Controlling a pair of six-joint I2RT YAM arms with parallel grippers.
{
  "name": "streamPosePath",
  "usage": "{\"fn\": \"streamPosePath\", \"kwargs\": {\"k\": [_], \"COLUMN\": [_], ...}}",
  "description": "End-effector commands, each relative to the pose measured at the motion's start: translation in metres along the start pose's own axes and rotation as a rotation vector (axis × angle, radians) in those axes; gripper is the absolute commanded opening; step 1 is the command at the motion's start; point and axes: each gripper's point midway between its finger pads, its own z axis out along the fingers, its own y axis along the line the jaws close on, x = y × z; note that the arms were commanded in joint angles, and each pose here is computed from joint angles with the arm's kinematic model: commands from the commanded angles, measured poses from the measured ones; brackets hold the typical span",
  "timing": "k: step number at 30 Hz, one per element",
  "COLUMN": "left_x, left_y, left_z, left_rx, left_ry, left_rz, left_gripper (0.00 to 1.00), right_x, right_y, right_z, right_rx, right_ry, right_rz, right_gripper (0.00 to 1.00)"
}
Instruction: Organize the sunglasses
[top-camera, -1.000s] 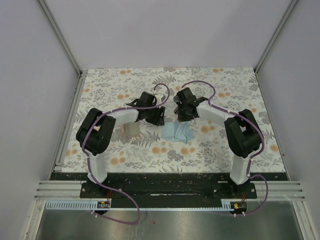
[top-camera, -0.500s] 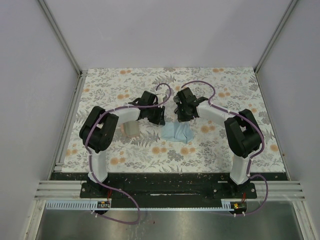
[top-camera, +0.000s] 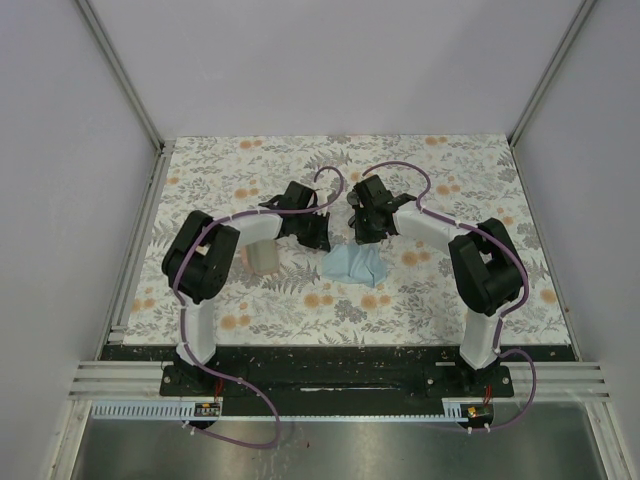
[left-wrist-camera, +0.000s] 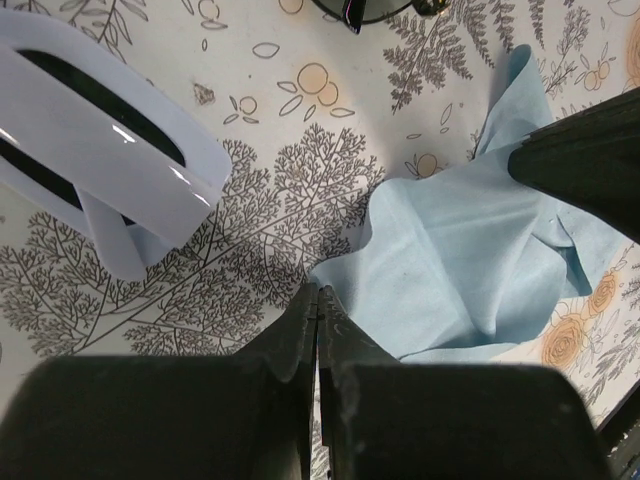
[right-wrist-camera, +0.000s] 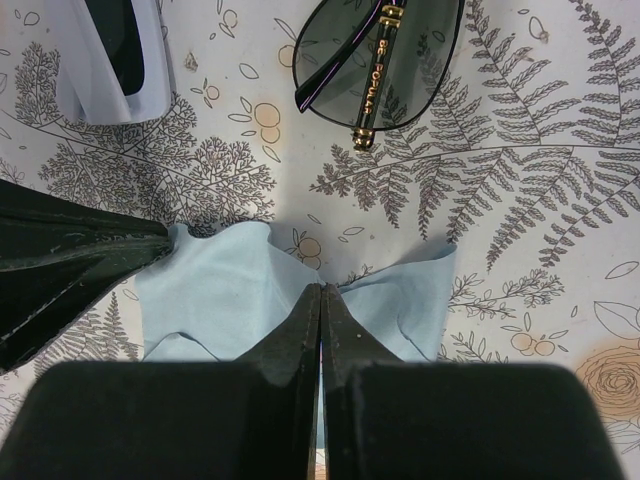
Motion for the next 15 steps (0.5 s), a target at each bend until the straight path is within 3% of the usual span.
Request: {"fn": "streamPosePath", "kwargs": {"k": [1,7,13,14,15], "left_x": [-0.023,-0.035,-0.030,-0.028,-0.024], "left_y": [-0.006,-0.011,-0.015,-0.012,-0.009], "left_z": [-0.027,-0.053,-0.055,-0.052,-0.049], "left_rx": [-0.019,-0.006,0.010,0.002,-0.008], "left_ry": [-0.067,-0.148,-0.137,-0.125,-0.105], "left_rz": [0.000,-0.016,-0.025,-0.029,-0.037], "left_gripper": [0.00,0.00,0.00,0.07,0.23], "right_x": [-0.029,-0.035,-0.032,-0.032,-0.030], "right_y": [0.016,0.025,0.023,0.022,0.022], "right_z": [-0.017,-0.031,-0.033,-0.032,-0.032], "right_rx": [-0.065,-0.109,-0.108,-0.105,-0.104], "right_ry": [-0.078,-0.097,-0.096,-0.095,-0.091], "right_rz": [0.022,0.030,0.039,0.042,0.041], "right_gripper": [0.00,0.00,0.00,0.00,0.00]}}
